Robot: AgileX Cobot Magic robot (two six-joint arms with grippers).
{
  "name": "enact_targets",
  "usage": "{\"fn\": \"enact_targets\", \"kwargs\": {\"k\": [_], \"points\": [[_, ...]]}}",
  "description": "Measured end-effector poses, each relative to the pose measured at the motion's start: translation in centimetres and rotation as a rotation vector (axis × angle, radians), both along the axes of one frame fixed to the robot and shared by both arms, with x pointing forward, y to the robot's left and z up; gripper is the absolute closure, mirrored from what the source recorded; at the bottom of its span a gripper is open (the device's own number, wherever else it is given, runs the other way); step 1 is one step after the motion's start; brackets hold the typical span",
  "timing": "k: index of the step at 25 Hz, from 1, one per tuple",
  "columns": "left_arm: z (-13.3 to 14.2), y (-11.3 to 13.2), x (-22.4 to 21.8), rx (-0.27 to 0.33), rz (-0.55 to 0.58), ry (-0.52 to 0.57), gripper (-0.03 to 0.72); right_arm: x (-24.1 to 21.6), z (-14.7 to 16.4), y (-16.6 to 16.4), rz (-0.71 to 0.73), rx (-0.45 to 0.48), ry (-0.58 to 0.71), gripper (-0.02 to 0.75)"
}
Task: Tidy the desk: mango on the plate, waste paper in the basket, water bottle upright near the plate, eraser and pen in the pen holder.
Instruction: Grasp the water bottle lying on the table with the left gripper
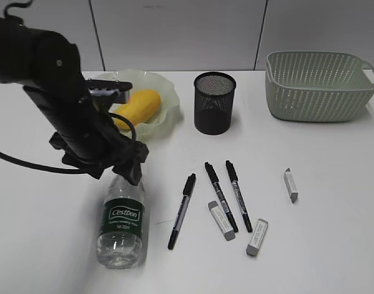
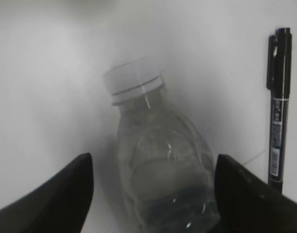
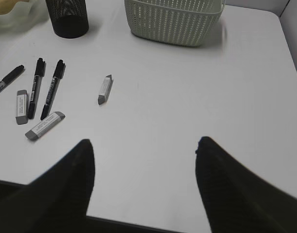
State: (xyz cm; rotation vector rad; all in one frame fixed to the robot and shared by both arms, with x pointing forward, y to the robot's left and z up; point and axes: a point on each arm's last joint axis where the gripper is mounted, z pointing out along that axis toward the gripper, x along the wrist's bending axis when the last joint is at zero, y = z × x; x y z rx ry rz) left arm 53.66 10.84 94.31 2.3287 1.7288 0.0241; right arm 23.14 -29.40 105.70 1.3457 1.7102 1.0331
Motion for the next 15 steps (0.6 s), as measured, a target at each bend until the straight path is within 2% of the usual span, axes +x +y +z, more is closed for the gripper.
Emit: {"fn": "enact_targets", "kwargs": {"k": [6, 7, 9, 10, 12, 15], "points": [[-2.5, -0.8, 1.0, 0.025, 0.056, 0.059, 0.121, 0.0, 0.0, 0.0, 0.000, 0.000, 0.000, 0.315], [-2.7, -0.8, 1.0, 0.026, 0.061, 0.063, 0.153, 0.0, 0.0, 0.0, 0.000, 0.000, 0.000, 0.322], [-2.7, -0.9, 1.1, 0.023, 0.064, 0.054, 0.267, 0.0, 0.0, 0.0, 0.000, 0.000, 0.000, 0.330], [-2.6, -0.8, 1.1, 0.024, 0.060, 0.043, 0.291, 0.0, 0.0, 0.0, 0.000, 0.000, 0.000, 0.332], [-2.0, -0.6, 1.2, 0.024, 0.043, -0.004, 0.291, 0.0, 0.0, 0.0, 0.000, 0.000, 0.000, 0.335], [0.2, 0.3, 0.4, -0.006, 0.010, -0.143, 0.291, 0.0, 0.0, 0.0, 0.000, 0.000, 0.000, 0.335]]}}
